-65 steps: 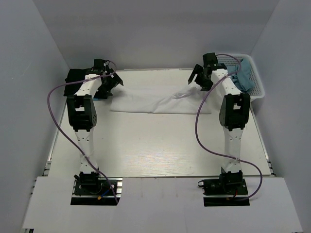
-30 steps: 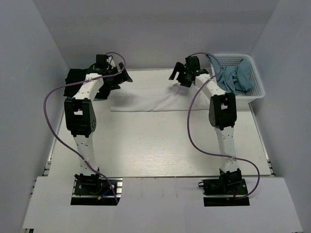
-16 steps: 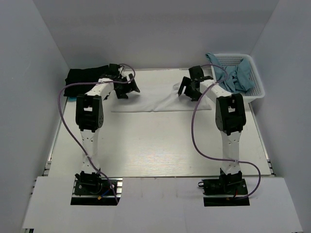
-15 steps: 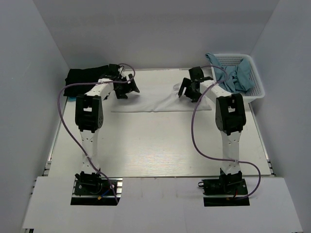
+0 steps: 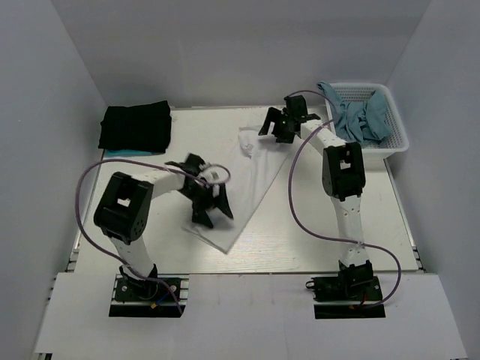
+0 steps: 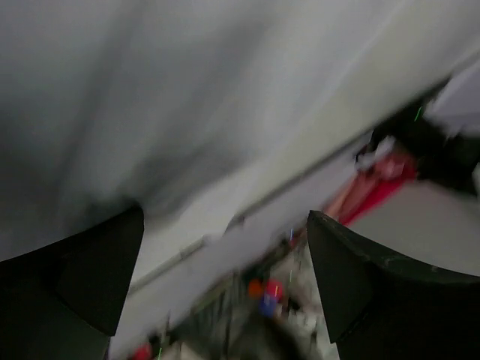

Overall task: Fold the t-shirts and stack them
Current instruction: Rotate the tshirt 90 degrees, then grab the bottom of the folded rectangular tshirt with both arms

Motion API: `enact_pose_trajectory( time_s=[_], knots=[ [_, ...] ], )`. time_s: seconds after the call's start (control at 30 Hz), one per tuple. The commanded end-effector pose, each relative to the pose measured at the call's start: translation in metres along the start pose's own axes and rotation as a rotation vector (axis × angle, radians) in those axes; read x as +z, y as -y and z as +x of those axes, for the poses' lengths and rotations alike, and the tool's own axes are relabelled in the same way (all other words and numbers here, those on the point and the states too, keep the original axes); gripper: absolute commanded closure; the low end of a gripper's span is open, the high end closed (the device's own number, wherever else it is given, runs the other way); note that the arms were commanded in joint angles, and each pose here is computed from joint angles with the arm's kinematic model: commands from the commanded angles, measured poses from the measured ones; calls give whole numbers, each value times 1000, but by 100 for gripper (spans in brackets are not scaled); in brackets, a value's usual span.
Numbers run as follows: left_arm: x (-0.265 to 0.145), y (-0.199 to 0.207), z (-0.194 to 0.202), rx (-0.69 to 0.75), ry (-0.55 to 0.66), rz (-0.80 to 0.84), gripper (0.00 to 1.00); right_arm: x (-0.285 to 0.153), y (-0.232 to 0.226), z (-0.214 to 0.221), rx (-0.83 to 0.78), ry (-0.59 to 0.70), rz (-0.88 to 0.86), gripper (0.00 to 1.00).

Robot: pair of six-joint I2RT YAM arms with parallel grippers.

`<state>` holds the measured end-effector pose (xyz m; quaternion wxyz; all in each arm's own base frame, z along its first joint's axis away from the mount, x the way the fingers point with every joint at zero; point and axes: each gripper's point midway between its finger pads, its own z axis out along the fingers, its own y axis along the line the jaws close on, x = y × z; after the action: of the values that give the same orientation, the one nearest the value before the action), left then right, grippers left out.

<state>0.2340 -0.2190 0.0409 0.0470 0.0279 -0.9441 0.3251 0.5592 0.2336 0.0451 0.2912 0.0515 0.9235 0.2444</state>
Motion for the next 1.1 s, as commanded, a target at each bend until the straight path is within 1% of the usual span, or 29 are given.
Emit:
enact_pose_trajectory(
  time_s=[0.0, 0.03, 0.07, 0.13, 0.17, 0.2, 0.23, 0.3, 0.33, 0.37, 0.4, 0.43, 0.47, 0.5, 0.53, 0.57, 0.6, 0.63, 0.67, 0.7, 0.73, 0.77, 0.8, 0.87, 0.9, 0.93, 1.0, 1.03, 1.07],
  knots=[
    [-18, 48, 102, 63, -373, 158, 0, 26, -53, 11, -145, 1, -241, 10],
    [-29, 52, 114, 59, -411, 127, 0, 23, -62, 5, -179, 20, -261, 10],
    [-40, 69, 113, 139, -373, 139, 0, 12, -80, -18, -244, 82, -283, 10],
    [-55, 87, 111, 217, -321, 204, 0, 4, -85, -16, -303, 65, -266, 10],
    [-63, 99, 107, 263, -284, 236, 0, -18, -95, -33, -320, 110, -262, 10],
    [-69, 104, 105, 285, -251, 233, 0, -24, -96, -37, -326, 130, -239, 10],
    [-73, 101, 98, 312, -179, 174, 0, -41, -102, -43, -349, 148, -231, 10],
    [-77, 92, 86, 328, -96, 107, 0, -71, -108, -52, -354, 189, -180, 10],
    [-78, 80, 73, 279, -23, 14, 0, -71, -100, -42, -361, 167, -152, 10],
    [-78, 71, 70, 259, 14, -29, 0, -76, -98, -32, -353, 139, -122, 10],
    [-79, 61, 60, 219, 59, -88, 0, -96, -99, -41, -338, 176, -68, 10],
    [-78, 48, 56, 154, 101, -154, 0, -100, -91, -28, -320, 127, -33, 10],
    [-74, 35, 58, 105, 98, -190, 0, -99, -76, -1, -277, 51, 37, 10],
    [-76, 34, 57, 86, 132, -196, 0, -125, -85, -2, -248, 68, 31, 10],
    [-77, 27, 52, 33, 171, -213, 0, -125, -70, 29, -227, -9, 74, 10],
    [-71, 16, 57, -3, 169, -219, 0, -138, -64, 62, -177, -57, 88, 10],
    [-68, 14, 51, 0, 212, -208, 0, -133, -51, 100, -162, -119, 97, 10],
    [-69, 10, 50, -7, 242, -204, 0, -153, -58, 105, -149, -99, 61, 10],
    [-62, 0, 50, -19, 243, -207, 0, -169, -64, 134, -99, -128, 7, 10],
    [-59, -2, 49, -17, 247, -204, 0, -173, -54, 179, -85, -227, 10, 10],
    [-52, -6, 55, -34, 220, -190, 0, -197, -64, 179, -72, -195, -42, 10],
    [-48, -10, 55, -60, 212, -184, 0, -205, -71, 200, -37, -254, -85, 10],
    [-42, -6, 54, -50, 203, -147, 0, -206, -62, 251, -16, -363, -72, 10],
    [-34, -16, 58, -57, 193, -154, 0, -226, -83, 270, 28, -385, -169, 10],
    [-34, -16, 58, -49, 205, -145, 0, -232, -77, 317, 72, -495, -141, 10],
    [-30, -21, 61, -52, 201, -148, 0, -237, -89, 319, 68, -477, -195, 10],
    [-31, -25, 57, -44, 219, -173, 0, -242, -92, 351, 74, -543, -182, 10],
    [-29, -33, 59, -51, 219, -196, 0, -242, -98, 358, 56, -544, -190, 10],
    [-28, -33, 60, -48, 225, -192, 4, -240, -99, 364, 54, -562, -183, 10]
  ],
)
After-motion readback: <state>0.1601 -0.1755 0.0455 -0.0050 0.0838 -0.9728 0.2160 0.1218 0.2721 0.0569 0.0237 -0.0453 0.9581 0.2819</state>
